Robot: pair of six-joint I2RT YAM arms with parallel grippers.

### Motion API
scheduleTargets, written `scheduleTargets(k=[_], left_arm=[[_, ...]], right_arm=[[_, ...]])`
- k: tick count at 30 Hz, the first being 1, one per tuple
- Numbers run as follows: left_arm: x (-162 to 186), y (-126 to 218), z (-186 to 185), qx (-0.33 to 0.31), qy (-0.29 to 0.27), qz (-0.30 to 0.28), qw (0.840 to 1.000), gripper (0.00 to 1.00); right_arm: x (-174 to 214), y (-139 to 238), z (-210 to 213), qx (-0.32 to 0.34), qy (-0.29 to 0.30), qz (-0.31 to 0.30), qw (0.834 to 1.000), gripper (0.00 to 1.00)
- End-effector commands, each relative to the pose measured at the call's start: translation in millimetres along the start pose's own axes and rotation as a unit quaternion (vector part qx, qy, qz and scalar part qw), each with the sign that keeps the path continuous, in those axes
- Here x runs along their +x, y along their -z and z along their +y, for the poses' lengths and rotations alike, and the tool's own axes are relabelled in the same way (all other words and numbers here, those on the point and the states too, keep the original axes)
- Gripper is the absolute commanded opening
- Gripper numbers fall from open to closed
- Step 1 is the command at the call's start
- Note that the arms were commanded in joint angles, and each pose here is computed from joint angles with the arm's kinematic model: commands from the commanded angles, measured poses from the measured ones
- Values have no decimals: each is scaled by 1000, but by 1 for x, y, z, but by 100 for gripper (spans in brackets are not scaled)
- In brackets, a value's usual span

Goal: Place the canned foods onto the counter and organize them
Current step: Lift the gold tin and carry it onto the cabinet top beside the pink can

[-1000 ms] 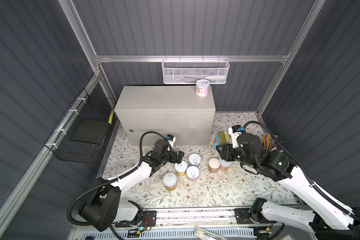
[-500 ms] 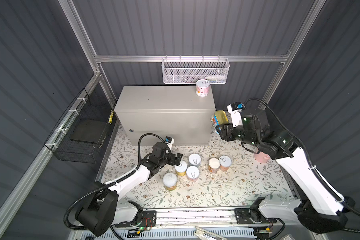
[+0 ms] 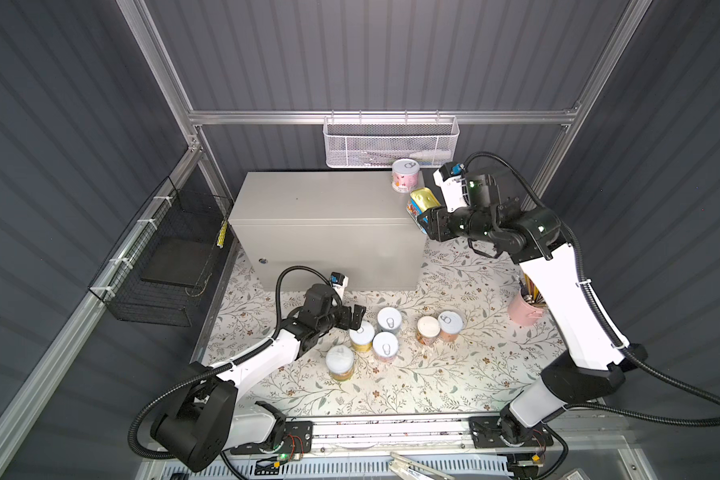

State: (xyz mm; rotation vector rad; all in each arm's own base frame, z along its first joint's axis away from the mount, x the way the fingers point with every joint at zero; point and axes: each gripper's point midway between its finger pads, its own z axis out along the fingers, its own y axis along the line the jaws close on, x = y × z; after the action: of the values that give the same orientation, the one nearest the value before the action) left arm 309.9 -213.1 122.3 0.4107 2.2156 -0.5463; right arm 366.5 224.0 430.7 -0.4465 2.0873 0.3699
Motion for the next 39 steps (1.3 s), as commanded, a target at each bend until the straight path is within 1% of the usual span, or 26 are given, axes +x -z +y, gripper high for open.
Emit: scheduleTargets(k=[1, 13, 23, 26, 30, 33, 37, 39], left_arm=[[8, -2, -1, 5, 5, 9, 1000, 100], [9, -3, 1, -2, 5, 10, 1000, 100], [10, -2, 2, -5, 8, 8, 1000, 100], [10, -3, 2, -3, 8, 9, 1000, 100], [10, -3, 2, -3, 9, 10, 1000, 100], [11, -4, 2, -3, 10, 11, 1000, 100], [11, -4, 1, -1, 9, 12, 1000, 100], [11, -4, 1, -1, 9, 11, 1000, 100]], right_arm=[[-10, -1, -3, 2, 24, -9, 1000, 46], [-33, -25, -15, 15, 26, -31, 999, 45], [-32, -54, -27, 11, 5, -11, 1000, 46], [-32, -61, -24, -2, 2, -12, 1000, 46], [-33, -67, -25, -2, 2, -14, 1000, 48], [-34, -71, -26, -2, 4, -16, 1000, 50], [-33, -77, -29, -1, 7, -12, 1000, 56], [-32, -79, -30, 2, 7, -11, 1000, 65]])
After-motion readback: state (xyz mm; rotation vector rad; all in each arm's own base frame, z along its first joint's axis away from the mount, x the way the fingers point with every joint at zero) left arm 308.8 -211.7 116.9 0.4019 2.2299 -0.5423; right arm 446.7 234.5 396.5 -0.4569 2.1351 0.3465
